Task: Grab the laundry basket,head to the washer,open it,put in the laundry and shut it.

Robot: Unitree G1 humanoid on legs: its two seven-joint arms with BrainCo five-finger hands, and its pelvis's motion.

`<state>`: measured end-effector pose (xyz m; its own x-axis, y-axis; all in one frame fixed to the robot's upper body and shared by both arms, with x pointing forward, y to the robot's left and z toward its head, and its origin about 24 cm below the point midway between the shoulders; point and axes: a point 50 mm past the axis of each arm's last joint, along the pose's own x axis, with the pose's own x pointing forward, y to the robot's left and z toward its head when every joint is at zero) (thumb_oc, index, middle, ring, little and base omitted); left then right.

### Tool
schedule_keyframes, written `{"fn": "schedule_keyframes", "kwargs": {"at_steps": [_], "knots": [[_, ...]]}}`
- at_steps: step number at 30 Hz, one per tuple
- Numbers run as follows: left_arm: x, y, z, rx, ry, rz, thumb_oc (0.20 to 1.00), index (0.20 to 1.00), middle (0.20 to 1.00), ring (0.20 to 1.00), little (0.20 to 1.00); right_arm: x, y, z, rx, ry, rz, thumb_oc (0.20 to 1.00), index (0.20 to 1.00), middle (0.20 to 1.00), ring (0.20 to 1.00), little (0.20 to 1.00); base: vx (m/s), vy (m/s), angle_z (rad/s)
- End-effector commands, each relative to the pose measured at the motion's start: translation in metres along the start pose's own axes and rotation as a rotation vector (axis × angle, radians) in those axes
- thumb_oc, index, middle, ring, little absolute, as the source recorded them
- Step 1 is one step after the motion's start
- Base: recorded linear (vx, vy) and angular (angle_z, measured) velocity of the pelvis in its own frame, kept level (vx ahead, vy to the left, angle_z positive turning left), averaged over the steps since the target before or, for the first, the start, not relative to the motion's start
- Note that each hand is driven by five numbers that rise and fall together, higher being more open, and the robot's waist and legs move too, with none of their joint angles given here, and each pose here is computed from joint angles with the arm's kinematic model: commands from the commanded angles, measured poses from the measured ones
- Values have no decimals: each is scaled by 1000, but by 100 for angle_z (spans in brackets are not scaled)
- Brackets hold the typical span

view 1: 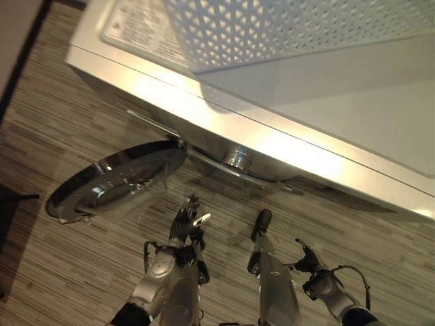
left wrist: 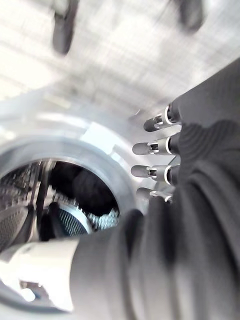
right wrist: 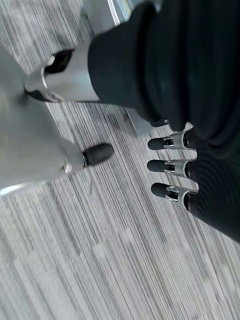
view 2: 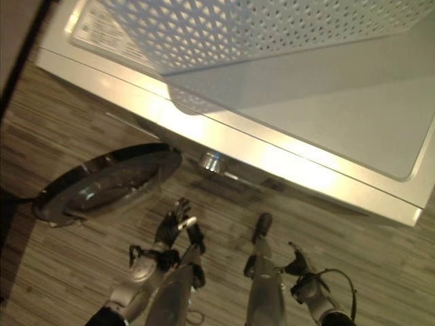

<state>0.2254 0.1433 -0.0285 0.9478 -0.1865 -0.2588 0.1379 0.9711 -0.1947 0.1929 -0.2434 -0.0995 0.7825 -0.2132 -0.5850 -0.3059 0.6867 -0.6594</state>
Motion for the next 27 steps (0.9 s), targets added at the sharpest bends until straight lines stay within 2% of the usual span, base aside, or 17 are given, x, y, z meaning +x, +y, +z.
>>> {"fn": "schedule_keyframes", "kwargs": {"at_steps": [1, 5, 6, 7, 8, 9, 11, 13, 14, 15, 17, 18, 20, 22, 23, 25, 27], "knots": [[3, 19, 8, 12, -5, -21, 1000, 1000, 1000, 1000, 1000, -17, 28, -33, 44, 123, 108, 1000, 1000, 1000, 1000, 1000, 129, 22, 9], [-18, 43, -29, 111, 151, 52, 1000, 1000, 1000, 1000, 1000, -22, 27, -56, 146, 240, 105, 1000, 1000, 1000, 1000, 1000, 114, 56, 15], [-50, 74, -82, 95, 398, 240, 1000, 1000, 1000, 1000, 1000, -29, 15, -84, 311, 384, 25, 1000, 1000, 1000, 1000, 1000, 172, 117, 9], [-49, 74, -82, 95, 396, 239, 1000, 1000, 1000, 1000, 1000, -29, 14, -84, 311, 384, 23, 1000, 1000, 1000, 1000, 1000, 169, 132, 2], [-61, 84, -99, 186, 497, 289, 1000, 1000, 1000, 1000, 1000, -30, 1, -94, 353, 432, -38, 1000, 1000, 1000, 1000, 1000, 101, 164, -3], [-88, 95, -128, 280, 693, 390, 1000, 1000, 1000, 1000, 1000, -34, -24, -113, 451, 512, -171, 1000, 1000, 1000, 1000, 1000, 143, 210, -7], [-110, 102, -143, 206, 803, 496, 1000, 1000, 1000, 1000, 1000, -38, -35, -122, 535, 547, -246, 1000, 1000, 1000, 1000, 1000, 132, 181, -3], [-131, 109, -152, 259, 905, 531, 1000, 1000, 1000, 1000, 1000, -42, -61, -131, 671, 557, -381, 1000, 1000, 1000, 1000, 1000, 61, 216, 7], [-130, 109, -152, 260, 905, 531, 1000, 1000, 1000, 1000, 1000, -42, -61, -132, 671, 557, -381, 1000, 1000, 1000, 1000, 1000, 25, 205, 10], [-136, 111, -154, 249, 929, 550, 1000, 1000, 1000, 1000, 1000, -42, -75, -130, 742, 516, -457, 1000, 1000, 1000, 1000, 1000, 72, 206, 19], [-150, 117, -157, 205, 980, 605, 1000, 1000, 1000, 1000, 1000, -43, -123, -104, 868, 263, -686, 1000, 1000, 1000, 1000, 1000, 79, 230, 12], [-151, 117, -157, 207, 981, 605, 1000, 1000, 1000, 1000, 1000, -44, -122, -105, 868, 266, -687, 1000, 1000, 1000, 1000, 1000, 50, 123, 7], [-152, 119, -157, 206, 984, 627, 1000, 1000, 1000, 1000, 1000, -58, -155, -74, 799, 60, -837, 1000, 1000, 1000, 1000, 1000, 93, 100, 12], [-143, 116, -155, 203, 954, 621, 1000, 1000, 1000, 1000, 1000, -87, -206, -36, 586, -156, -1056, 1000, 1000, 1000, 1000, 1000, 112, 18, -1], [-143, 116, -155, 203, 954, 620, 1000, 1000, 1000, 1000, 1000, -87, -206, -36, 586, -155, -1056, 1000, 1000, 1000, 1000, 1000, 124, -94, -17], [-132, 113, -152, 226, 926, 598, 1000, 1000, 1000, 1000, 1000, -104, -246, -1, 435, -305, -1204, 1000, 1000, 1000, 1000, 1000, 167, -135, -5], [-128, 111, -151, 229, 921, 587, 1000, 1000, 1000, 1000, 1000, -108, -255, 14, 412, -361, -1234, 1000, 1000, 1000, 1000, 1000, 148, -87, -6]]}}
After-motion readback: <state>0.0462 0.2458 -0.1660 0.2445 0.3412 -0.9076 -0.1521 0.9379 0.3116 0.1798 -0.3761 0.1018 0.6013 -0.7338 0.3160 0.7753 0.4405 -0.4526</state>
